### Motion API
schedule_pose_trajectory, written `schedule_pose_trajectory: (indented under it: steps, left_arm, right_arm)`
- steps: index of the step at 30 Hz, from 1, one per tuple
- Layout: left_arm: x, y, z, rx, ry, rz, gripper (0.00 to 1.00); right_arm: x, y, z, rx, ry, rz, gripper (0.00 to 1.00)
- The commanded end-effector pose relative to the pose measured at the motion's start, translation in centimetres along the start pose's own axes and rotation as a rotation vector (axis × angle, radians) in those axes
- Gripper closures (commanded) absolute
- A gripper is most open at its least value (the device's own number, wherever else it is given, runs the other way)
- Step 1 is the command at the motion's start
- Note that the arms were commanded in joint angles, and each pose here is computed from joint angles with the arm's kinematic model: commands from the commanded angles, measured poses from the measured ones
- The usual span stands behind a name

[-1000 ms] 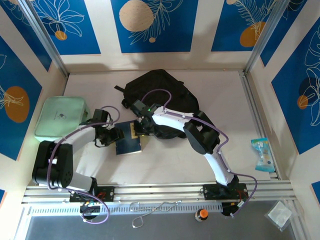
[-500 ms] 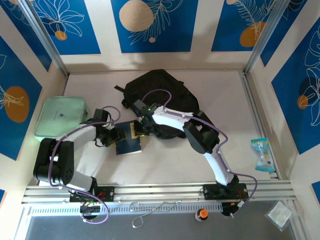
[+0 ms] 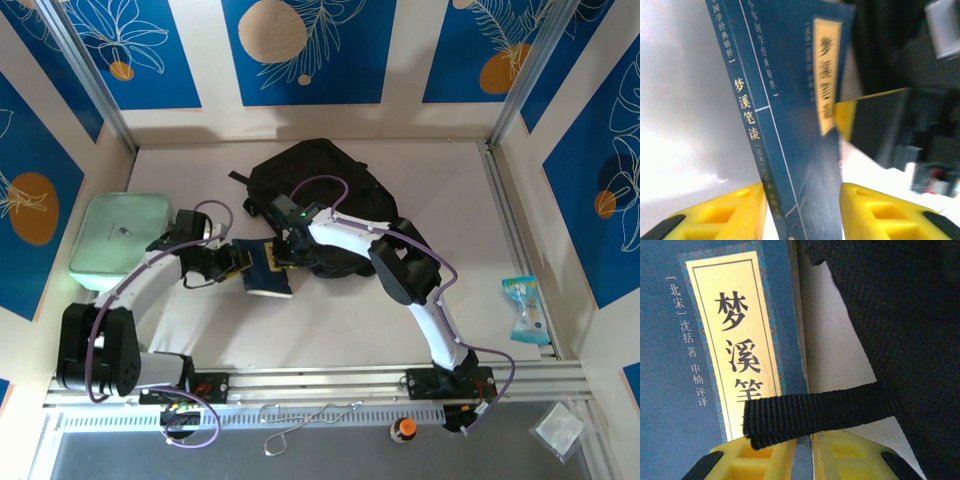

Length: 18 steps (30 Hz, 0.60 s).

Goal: Pack the student bag
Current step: Pick up the book at the center of the table.

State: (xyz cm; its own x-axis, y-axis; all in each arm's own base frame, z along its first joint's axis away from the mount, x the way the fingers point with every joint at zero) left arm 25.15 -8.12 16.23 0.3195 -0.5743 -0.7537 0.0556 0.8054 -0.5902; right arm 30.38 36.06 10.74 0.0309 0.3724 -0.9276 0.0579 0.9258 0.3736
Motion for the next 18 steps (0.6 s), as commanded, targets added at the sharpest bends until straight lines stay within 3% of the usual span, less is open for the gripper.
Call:
schedule_pose_trajectory:
  steps: [1, 18]
  left_arm:
    - [1.2, -0.9, 0.6, -0.020, 0.001, -0.171, 0.63]
    - [3.3, 1.4, 0.5, -0.123, 0.006, -0.092, 0.81]
  right_arm:
    - [2.8, -0.5, -1.0, -0.006, 0.069, -0.031, 0.82]
    - [2.4, -0.9, -0.9, -0.005, 0.044, -0.039, 0.82]
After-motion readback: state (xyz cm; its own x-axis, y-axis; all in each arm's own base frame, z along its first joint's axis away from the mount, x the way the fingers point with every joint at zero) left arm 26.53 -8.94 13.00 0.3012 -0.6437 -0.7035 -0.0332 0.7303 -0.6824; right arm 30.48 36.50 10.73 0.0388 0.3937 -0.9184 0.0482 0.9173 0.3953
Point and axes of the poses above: each hand's point on the last joint's axis, 136 mm out from that joint toward the fingers, its own x axis out along the fingers, its own y axis along the line the jaws close on, z = x × y, the point moved 9 cm from there along -x, back along the fingers, and after that the axes turned 12 degrees about x, right-handed, at the moved point
